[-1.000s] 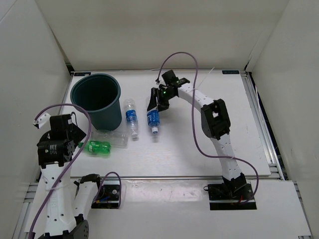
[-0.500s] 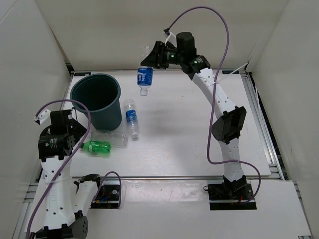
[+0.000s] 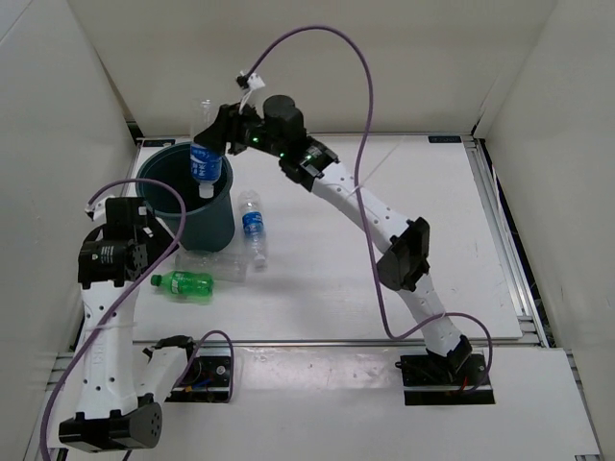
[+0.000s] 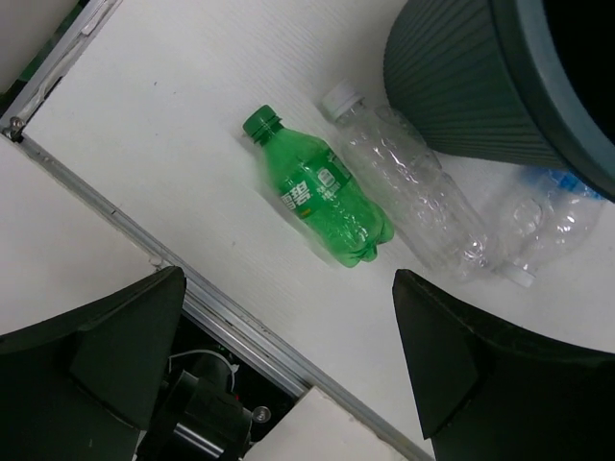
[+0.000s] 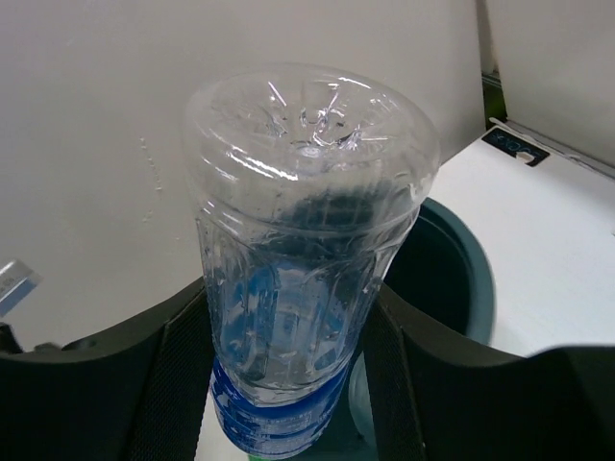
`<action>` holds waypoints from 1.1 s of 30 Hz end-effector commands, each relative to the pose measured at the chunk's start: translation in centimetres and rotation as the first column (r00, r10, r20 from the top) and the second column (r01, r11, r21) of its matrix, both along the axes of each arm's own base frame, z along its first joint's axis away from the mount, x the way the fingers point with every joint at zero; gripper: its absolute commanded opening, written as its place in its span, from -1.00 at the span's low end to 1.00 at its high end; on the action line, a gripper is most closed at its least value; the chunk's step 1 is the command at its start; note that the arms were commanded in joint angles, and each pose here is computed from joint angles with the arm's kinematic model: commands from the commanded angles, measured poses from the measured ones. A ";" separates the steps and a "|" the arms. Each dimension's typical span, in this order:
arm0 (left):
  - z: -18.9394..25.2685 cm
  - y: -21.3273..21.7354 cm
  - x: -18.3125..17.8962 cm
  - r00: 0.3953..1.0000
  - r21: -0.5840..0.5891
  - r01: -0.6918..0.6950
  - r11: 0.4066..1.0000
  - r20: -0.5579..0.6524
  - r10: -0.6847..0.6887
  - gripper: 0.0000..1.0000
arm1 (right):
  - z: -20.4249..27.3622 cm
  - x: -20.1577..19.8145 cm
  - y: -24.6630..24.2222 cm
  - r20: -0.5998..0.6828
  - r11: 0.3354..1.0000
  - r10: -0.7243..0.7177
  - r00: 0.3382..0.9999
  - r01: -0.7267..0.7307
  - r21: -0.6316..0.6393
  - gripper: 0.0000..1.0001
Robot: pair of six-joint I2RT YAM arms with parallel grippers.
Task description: Put the plastic bottles in the bin
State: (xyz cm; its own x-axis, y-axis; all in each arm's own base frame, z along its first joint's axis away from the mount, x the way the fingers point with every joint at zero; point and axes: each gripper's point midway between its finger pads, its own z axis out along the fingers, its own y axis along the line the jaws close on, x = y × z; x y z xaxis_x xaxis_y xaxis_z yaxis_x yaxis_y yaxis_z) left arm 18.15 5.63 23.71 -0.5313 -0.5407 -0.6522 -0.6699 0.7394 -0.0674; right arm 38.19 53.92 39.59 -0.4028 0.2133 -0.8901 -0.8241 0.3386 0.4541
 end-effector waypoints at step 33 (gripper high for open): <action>-2.8 -2.2 0.4 0.984 -0.145 -0.095 0.985 0.134 0.115 1.00 | -25.5 -0.5 -10.4 -0.662 0.924 0.019 0.750 -0.265 -0.275 1.00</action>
State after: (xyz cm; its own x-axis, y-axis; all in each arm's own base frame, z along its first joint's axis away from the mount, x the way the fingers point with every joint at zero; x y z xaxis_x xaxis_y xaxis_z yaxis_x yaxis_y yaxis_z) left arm 18.17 2.96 19.73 -0.4328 -0.6892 -0.5812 -0.7341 0.6436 -0.2166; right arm 40.13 41.57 14.51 -0.8813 -0.0647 -0.4681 -0.4163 0.5749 0.7044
